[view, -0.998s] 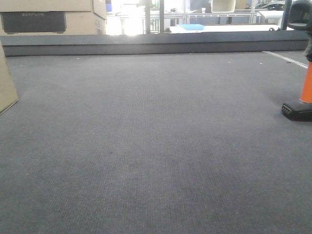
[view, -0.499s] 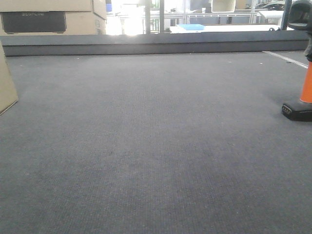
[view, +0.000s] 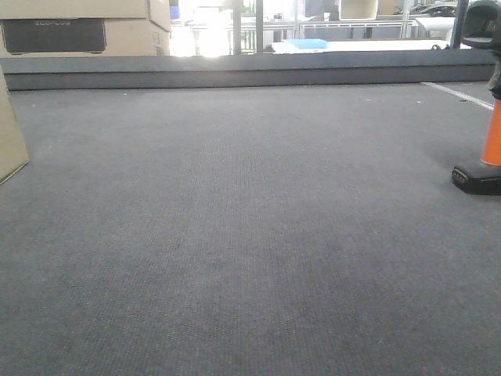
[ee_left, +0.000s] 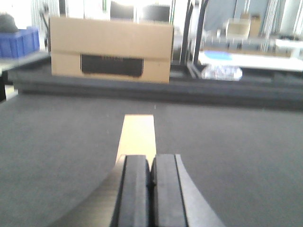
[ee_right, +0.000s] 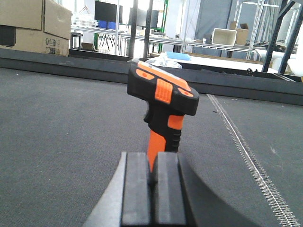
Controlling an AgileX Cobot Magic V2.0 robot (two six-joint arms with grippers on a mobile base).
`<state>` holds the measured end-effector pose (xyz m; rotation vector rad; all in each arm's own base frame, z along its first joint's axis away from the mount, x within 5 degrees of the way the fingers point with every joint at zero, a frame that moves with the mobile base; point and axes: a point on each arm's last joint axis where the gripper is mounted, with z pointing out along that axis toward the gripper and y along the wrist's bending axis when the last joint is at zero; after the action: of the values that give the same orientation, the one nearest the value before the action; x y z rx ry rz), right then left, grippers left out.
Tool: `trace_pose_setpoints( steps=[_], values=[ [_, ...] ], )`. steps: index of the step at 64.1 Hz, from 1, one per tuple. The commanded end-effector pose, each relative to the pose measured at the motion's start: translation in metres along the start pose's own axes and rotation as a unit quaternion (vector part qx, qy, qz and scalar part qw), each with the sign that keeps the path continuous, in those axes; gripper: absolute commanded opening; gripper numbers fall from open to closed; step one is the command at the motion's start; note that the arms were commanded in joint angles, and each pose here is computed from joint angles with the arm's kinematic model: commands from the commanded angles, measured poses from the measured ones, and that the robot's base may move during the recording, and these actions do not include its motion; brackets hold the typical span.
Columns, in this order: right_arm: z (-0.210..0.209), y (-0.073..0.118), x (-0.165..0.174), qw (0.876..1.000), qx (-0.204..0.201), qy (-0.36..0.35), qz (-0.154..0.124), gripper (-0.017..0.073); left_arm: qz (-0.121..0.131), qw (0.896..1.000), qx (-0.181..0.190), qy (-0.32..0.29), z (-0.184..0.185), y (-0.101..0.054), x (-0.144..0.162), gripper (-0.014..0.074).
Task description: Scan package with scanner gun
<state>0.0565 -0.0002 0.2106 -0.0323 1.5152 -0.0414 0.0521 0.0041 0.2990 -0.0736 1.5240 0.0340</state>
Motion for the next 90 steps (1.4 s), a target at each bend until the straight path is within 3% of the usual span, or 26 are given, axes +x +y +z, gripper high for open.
trace_pose_setpoints(
  steps=[1, 8, 13, 28, 33, 90],
  values=[
    [0.0, 0.0, -0.001, 1.0, 0.003, -0.006, 0.002, -0.0169, 0.0, 0.999, 0.004, -0.038, -0.001, 0.0, 0.016, -0.0111],
    [0.0, 0.0, -0.001, 1.0, 0.003, -0.006, 0.002, -0.0169, -0.016, 0.999, 0.007, -0.04, -0.004, 0.0, 0.042, -0.0111],
    [0.0, 0.0, -0.001, 1.0, 0.003, -0.006, 0.002, -0.0169, -0.007, 1.0, 0.007, -0.03, -0.005, 0.0, 0.059, -0.0111],
    [0.0, 0.0, -0.001, 1.0, 0.003, -0.006, 0.002, -0.0169, -0.015, 0.999, 0.034, 0.013, 0.0, -0.002, 0.091, -0.0111],
    [0.0, 0.0, -0.001, 1.0, 0.003, -0.006, 0.002, -0.0169, -0.016, 0.999, 0.043, -0.015, 0.0, -0.003, 0.087, -0.0111],
    [0.0, 0.0, -0.001, 1.0, 0.003, -0.006, 0.002, -0.0169, -0.007, 0.999, 0.043, -0.02, 0.0, -0.003, 0.086, -0.0111]
  ],
)
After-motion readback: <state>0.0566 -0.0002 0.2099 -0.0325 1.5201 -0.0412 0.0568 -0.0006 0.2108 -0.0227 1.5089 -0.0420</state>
